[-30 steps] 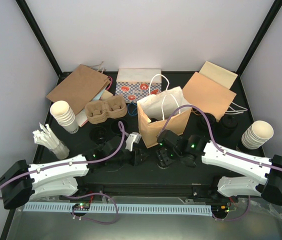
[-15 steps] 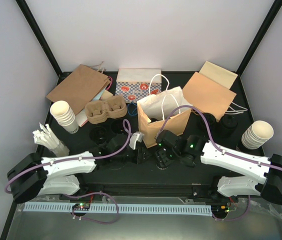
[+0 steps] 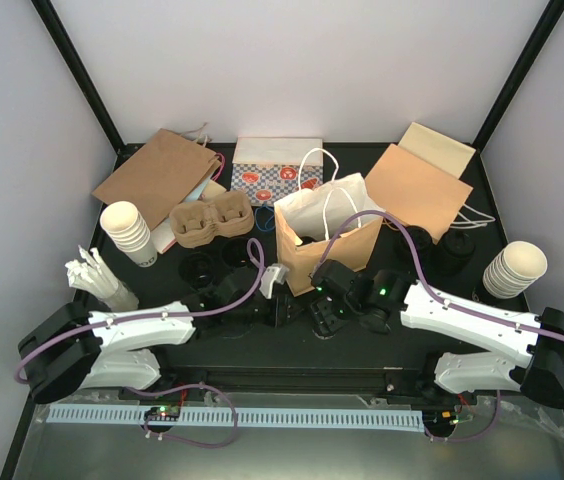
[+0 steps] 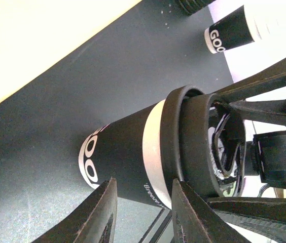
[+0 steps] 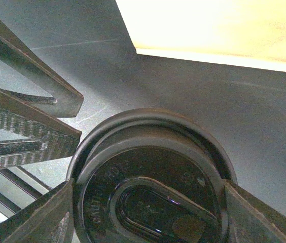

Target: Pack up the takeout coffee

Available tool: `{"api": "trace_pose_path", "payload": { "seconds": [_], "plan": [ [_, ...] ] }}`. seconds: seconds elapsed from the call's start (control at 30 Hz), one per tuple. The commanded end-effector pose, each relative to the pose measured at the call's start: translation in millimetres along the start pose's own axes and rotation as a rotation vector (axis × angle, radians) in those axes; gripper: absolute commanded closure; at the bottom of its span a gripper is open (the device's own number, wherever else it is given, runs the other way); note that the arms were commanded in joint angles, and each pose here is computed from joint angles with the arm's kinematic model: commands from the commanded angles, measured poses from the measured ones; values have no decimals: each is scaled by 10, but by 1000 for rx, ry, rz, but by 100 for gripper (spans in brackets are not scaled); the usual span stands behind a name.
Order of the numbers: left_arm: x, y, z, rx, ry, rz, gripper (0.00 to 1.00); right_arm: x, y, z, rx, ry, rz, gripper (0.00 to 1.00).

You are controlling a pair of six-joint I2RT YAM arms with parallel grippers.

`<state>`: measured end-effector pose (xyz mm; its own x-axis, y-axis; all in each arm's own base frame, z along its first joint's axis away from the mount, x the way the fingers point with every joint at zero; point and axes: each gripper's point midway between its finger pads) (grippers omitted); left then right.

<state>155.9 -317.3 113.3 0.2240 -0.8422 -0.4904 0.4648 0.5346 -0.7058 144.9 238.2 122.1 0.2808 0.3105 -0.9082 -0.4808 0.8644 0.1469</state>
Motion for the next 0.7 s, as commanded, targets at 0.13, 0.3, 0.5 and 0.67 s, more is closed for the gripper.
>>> {"api": "trace_pose_path", "payload": {
  "seconds": [0.13, 0.3, 0.5, 0.67],
  "plan": [
    [-62, -305, 248, 49, -84, -109, 68, 212, -10, -536, -20, 229, 3, 32],
    [21, -281, 239, 38, -59, -100, 68, 222, -15, -545, -22, 234, -1, 32],
    [157, -201, 168, 19, -13, -84, 68, 223, -18, -551, -22, 234, 0, 32],
    [193, -84, 128, -6, 6, -30, 70, 230, -25, -571, -23, 238, 0, 33]
  ]
}}
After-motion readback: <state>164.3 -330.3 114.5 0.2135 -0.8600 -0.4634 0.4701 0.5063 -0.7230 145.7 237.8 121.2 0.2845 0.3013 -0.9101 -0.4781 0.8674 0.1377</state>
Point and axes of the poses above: each gripper's point midway between its finger pads, its own x axis out along the fingers, its own y axis along the line the jaws close on, z = x × y, and after that the axes turned 5 degrees about x, right-handed
